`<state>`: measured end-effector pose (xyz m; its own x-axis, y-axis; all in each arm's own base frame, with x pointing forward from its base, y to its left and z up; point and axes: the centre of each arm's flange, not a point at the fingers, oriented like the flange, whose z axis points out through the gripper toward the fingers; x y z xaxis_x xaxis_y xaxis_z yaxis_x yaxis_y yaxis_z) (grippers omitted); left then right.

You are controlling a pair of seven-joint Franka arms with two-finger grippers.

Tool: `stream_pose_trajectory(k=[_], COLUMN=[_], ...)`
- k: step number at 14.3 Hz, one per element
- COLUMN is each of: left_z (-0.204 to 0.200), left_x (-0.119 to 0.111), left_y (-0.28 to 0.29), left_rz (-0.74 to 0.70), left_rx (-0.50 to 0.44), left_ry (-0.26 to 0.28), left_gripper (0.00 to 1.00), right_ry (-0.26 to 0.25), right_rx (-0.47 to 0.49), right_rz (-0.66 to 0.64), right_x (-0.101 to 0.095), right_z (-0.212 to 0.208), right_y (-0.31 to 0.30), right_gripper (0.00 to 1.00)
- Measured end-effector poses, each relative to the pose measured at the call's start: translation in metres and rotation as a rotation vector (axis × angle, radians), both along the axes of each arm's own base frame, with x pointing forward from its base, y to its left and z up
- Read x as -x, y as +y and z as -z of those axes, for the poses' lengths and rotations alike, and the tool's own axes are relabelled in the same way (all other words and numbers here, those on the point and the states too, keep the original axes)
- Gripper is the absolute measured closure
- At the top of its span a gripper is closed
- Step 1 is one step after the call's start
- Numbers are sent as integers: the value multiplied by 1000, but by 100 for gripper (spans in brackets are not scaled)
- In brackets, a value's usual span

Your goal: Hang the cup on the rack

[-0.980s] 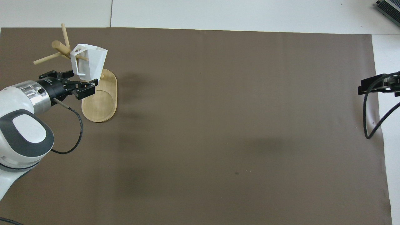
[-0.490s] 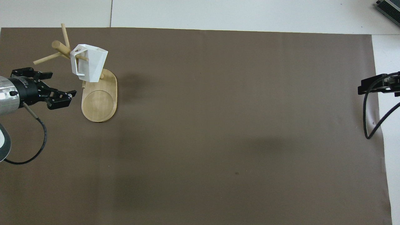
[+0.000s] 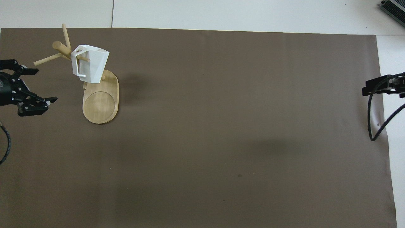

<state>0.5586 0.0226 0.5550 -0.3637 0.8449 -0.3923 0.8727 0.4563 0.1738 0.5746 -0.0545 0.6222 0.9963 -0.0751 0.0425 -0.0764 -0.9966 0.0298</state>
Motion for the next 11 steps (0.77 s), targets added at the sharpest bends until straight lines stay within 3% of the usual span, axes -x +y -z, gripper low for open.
stream_pose_trajectory(k=[5,11], left_z=[-45,-58], left_x=[4,11], left_y=[-1,-1], left_rz=[316,802], left_rx=[-137,-347], left_ry=[-43,-82], left_gripper=[0,0], right_ry=[0,0], right_rx=[0,0], right_rz=[0,0], right_x=[0,0], right_z=[0,0], right_y=[0,0], right_gripper=[0,0])
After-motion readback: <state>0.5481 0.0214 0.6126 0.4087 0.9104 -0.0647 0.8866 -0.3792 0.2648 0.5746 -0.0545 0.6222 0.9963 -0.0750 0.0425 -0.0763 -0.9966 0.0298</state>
